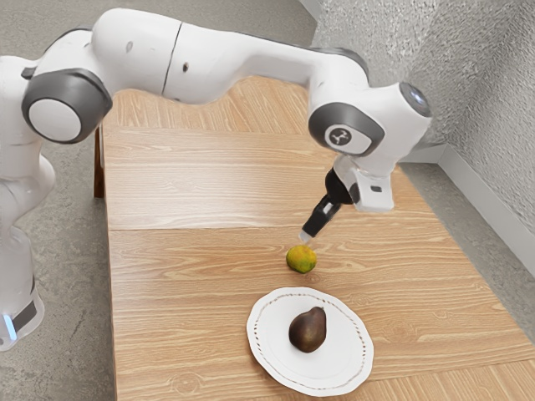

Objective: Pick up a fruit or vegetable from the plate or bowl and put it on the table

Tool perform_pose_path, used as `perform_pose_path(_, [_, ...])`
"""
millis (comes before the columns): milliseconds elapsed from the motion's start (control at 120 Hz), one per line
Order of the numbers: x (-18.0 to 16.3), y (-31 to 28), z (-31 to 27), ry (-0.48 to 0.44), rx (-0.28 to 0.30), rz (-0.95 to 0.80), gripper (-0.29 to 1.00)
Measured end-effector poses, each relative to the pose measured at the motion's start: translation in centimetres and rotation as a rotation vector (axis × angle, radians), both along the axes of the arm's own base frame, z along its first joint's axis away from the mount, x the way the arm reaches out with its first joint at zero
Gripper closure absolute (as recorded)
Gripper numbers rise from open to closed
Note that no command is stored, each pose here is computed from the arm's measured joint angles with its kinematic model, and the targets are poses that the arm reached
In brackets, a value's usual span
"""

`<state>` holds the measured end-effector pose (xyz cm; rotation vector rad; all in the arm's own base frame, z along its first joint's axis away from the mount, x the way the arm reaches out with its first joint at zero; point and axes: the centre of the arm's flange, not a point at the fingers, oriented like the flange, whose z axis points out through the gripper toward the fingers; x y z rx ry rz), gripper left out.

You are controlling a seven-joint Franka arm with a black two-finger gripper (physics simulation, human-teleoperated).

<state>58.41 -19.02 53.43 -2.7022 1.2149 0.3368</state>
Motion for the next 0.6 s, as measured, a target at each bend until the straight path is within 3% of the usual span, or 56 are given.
perform_pose_path(100, [-1.2,-2.1,0.4,0.072,0.008,-0.289,0.00])
perform_pose_path(267, [-0.8,-1.5,1.7,0.117,-0.086,-0.568,0.00])
perform_pose_path(350, [2.0,7.7,2.4,0.070,-0.176,-0.360,0.00])
perform_pose_path(392, [2.5,10.2,2.4,0.047,-0.193,-0.236,0.00])
perform_pose_path(550, [3.1,9.0,4.0,-0.076,-0.199,0.052,0.00])
perform_pose_path(600, [0.8,7.4,6.6,-0.135,-0.223,0.094,0.00])
